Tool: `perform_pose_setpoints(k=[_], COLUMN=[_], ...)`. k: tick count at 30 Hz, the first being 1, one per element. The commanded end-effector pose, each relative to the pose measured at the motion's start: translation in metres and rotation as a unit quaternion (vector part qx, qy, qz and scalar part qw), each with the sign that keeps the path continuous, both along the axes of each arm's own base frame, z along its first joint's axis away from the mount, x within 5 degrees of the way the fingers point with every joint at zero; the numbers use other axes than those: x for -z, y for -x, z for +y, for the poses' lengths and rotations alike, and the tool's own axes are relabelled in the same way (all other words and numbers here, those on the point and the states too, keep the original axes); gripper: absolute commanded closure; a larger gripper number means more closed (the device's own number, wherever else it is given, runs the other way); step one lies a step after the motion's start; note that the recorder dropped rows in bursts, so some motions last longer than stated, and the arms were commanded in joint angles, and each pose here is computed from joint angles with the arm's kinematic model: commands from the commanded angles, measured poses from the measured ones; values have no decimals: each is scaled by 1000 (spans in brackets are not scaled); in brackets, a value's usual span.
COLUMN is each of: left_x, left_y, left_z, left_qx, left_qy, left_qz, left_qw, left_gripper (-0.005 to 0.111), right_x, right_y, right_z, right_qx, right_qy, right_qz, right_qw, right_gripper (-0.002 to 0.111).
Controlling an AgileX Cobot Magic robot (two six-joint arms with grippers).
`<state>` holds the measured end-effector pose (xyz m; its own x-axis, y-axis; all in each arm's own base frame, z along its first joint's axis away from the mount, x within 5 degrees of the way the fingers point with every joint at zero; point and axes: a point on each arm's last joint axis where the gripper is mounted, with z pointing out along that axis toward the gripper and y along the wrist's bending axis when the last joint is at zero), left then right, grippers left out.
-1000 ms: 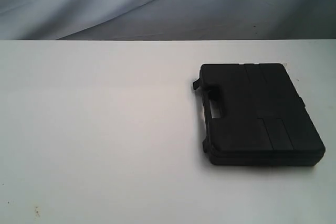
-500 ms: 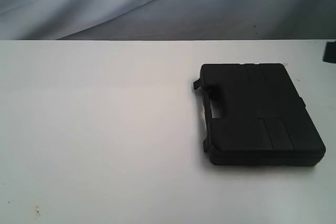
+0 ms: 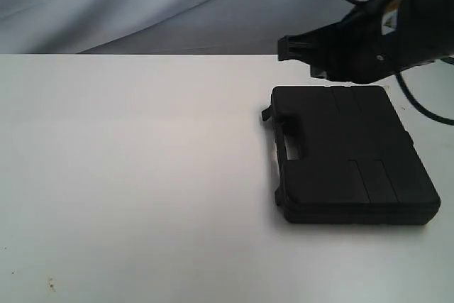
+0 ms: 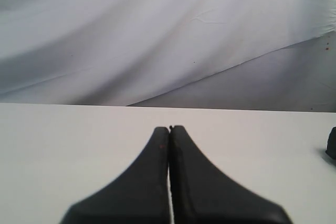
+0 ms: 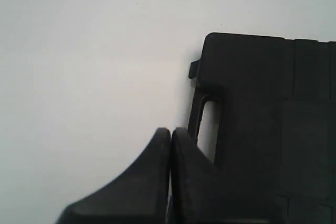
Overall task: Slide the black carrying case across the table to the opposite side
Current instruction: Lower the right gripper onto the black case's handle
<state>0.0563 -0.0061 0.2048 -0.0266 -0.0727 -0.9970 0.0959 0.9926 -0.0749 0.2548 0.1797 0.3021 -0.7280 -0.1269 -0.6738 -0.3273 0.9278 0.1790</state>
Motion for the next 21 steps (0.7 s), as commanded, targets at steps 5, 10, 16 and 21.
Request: perform_pose_setpoints(k=[5, 10, 16, 21], left_x=[1, 1, 1, 1], left_y=[0, 0, 0, 0], left_z=[0, 0, 0, 0], left_qx=[-1, -1, -1, -1], left_qy=[1, 1, 1, 1], left_qz=[-1, -1, -1, -1], left_qw=[1000, 1000, 1000, 1000], left_gripper=[107, 107, 107, 107], right_x=[13, 34, 58, 73], right_y=[-34, -53, -70, -83], right_z=[36, 53, 67, 75], right_qx=[4, 14, 20, 17], right_qy=[48, 71, 100, 126], right_qz=[70, 133, 183, 212], right_qw=[996, 988, 978, 969], right_gripper=[108, 108, 108, 108])
